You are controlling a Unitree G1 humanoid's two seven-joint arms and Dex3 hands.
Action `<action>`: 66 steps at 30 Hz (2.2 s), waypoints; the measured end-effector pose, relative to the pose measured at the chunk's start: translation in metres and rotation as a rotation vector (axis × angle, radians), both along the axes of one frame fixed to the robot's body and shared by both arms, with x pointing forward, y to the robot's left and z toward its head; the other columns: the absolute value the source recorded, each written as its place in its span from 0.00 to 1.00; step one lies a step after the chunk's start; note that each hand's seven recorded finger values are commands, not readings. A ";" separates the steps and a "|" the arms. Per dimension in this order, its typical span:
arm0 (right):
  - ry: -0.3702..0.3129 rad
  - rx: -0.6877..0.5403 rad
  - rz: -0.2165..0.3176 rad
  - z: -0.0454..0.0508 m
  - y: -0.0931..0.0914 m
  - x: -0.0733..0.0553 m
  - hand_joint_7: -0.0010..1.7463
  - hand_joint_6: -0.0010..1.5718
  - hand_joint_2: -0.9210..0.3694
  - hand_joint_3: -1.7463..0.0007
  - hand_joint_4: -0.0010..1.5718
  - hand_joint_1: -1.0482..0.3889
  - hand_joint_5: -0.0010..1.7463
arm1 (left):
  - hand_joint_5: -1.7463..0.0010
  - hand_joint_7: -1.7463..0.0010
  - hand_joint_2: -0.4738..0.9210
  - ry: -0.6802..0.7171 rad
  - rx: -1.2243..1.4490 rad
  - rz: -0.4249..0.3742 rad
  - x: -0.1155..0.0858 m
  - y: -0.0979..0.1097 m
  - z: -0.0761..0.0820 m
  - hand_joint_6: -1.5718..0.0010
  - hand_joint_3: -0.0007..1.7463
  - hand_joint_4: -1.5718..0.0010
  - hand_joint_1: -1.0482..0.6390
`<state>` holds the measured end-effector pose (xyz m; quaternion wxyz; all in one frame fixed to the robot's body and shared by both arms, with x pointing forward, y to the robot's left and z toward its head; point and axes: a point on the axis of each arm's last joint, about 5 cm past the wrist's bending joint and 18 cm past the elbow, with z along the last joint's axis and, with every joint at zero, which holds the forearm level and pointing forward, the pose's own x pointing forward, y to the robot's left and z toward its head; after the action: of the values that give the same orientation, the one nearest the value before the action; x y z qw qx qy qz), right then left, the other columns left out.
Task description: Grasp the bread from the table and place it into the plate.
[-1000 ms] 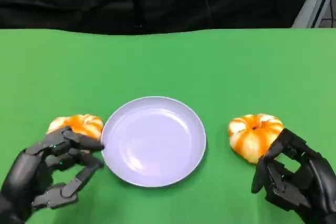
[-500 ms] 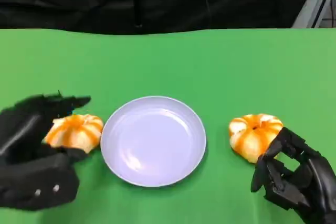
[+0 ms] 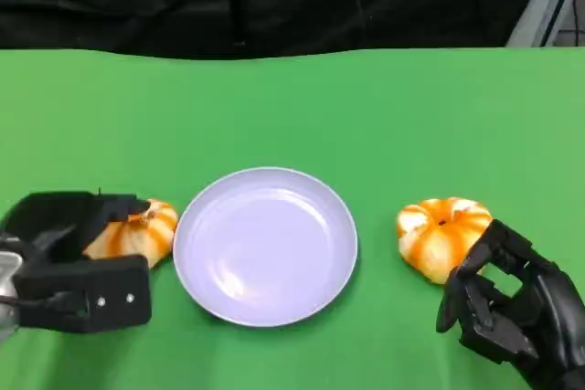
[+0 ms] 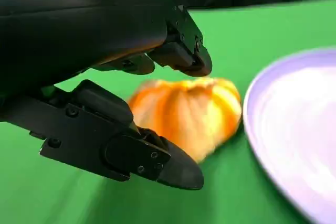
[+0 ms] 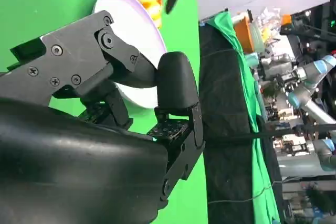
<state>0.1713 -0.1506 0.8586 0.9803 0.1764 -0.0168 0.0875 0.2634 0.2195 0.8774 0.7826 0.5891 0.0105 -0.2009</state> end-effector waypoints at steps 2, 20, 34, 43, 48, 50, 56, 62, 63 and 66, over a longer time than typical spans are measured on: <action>0.003 0.000 -0.004 0.0000 0.000 0.000 0.96 0.41 0.23 0.40 0.54 0.63 1.00 | 0.98 1.00 1.00 0.012 0.007 0.000 0.001 -0.001 -0.004 0.69 0.06 0.76 0.10; 0.014 0.003 0.008 -0.0002 0.001 0.000 0.96 0.41 0.23 0.40 0.54 0.63 1.00 | 0.73 0.93 1.00 -0.031 -0.071 0.074 0.006 -0.012 -0.023 0.32 0.17 0.37 0.59; 0.019 0.002 0.006 -0.0021 0.000 0.000 0.96 0.41 0.23 0.41 0.53 0.63 1.00 | 0.00 0.01 1.00 -0.194 -0.210 0.196 0.004 -0.018 -0.020 0.70 0.20 0.59 0.62; 0.017 0.003 0.007 -0.0026 -0.001 0.000 0.95 0.41 0.24 0.40 0.53 0.63 1.00 | 0.01 0.16 0.97 -0.308 -0.263 0.178 0.012 -0.020 0.006 0.55 0.22 0.56 0.60; 0.015 0.003 0.008 -0.0024 -0.001 0.000 0.95 0.41 0.24 0.40 0.53 0.63 1.00 | 0.00 0.12 0.89 -0.365 -0.308 0.097 0.007 -0.032 0.018 0.57 0.35 0.58 0.63; 0.014 0.002 0.008 -0.0024 -0.001 0.000 0.95 0.41 0.24 0.41 0.53 0.62 1.00 | 0.00 0.07 0.85 -0.387 -0.322 0.066 0.005 -0.038 0.022 0.59 0.36 0.57 0.65; 0.015 0.002 0.007 -0.0024 -0.001 0.000 0.95 0.41 0.23 0.41 0.53 0.63 1.00 | 0.00 0.11 0.86 -0.398 -0.357 -0.049 0.001 -0.061 0.030 0.56 0.38 0.57 0.65; 0.014 0.003 0.010 -0.0025 0.000 0.001 0.96 0.41 0.22 0.41 0.53 0.63 1.00 | 0.00 0.14 0.88 -0.366 -0.375 -0.130 -0.003 -0.079 0.025 0.55 0.35 0.58 0.61; 0.013 0.002 0.010 -0.0025 0.000 0.001 0.96 0.41 0.22 0.41 0.54 0.63 1.00 | 0.00 0.15 0.89 -0.351 -0.373 -0.141 -0.004 -0.082 0.024 0.55 0.35 0.58 0.60; 0.006 -0.001 0.008 -0.0025 0.000 0.001 0.96 0.40 0.23 0.41 0.54 0.63 1.00 | 0.00 0.13 0.91 -0.315 -0.380 -0.156 -0.005 -0.090 0.022 0.57 0.34 0.59 0.59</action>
<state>0.1728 -0.1507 0.8561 0.9801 0.1759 -0.0133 0.0909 0.2587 0.1295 0.8993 0.8534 0.4545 -0.1950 -0.1649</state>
